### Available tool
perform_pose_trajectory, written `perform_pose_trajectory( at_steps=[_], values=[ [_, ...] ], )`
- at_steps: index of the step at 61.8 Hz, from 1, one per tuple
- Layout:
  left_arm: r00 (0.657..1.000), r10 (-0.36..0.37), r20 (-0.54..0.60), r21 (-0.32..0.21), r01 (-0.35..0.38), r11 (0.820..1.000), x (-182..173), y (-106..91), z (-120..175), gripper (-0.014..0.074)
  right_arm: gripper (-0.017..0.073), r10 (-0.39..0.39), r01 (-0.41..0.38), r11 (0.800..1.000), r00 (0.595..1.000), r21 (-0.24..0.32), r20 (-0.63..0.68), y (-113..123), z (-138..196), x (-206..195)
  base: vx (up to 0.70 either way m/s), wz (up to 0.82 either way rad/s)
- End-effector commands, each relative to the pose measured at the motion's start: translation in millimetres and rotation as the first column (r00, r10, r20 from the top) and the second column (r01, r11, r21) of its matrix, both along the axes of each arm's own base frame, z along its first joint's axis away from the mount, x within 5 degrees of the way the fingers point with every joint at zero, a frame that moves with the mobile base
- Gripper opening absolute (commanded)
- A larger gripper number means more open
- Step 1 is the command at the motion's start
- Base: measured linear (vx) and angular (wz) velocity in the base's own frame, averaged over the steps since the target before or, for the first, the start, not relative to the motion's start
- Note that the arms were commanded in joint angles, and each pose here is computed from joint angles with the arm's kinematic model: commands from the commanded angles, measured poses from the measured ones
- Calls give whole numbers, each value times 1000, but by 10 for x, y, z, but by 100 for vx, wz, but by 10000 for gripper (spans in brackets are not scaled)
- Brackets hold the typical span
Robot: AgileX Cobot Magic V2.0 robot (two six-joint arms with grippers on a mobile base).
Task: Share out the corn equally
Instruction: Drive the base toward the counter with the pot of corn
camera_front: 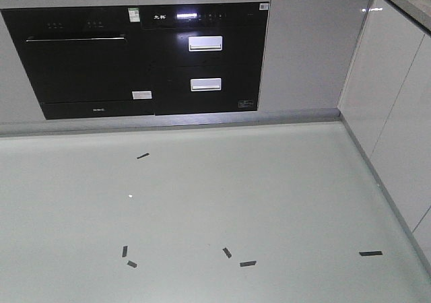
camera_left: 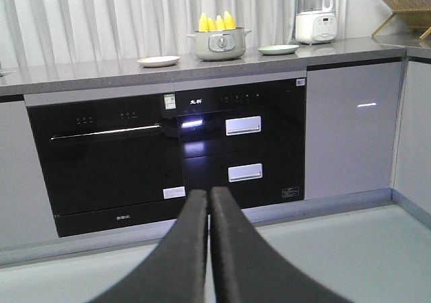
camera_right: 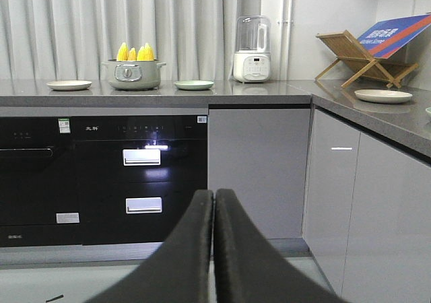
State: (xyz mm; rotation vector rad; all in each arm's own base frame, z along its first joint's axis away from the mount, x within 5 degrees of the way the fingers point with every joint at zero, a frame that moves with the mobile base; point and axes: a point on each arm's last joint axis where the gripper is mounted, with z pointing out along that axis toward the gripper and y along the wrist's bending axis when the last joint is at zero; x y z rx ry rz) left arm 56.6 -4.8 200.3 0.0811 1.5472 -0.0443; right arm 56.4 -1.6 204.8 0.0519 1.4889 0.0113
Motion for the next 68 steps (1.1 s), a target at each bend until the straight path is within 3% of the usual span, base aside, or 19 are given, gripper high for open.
perform_pose_trajectory(
  at_steps=[1, 68],
  values=[
    [996, 11, 89, -12, -10, 1000, -15, 10, 68, -7, -4, -7, 8, 1000, 998, -19, 70, -3, 40, -9, 0, 0],
    [996, 11, 89, -12, -10, 1000, -15, 10, 68, -7, -4, -7, 8, 1000, 998, -19, 70, -3, 40, -9, 0, 0]
  ],
)
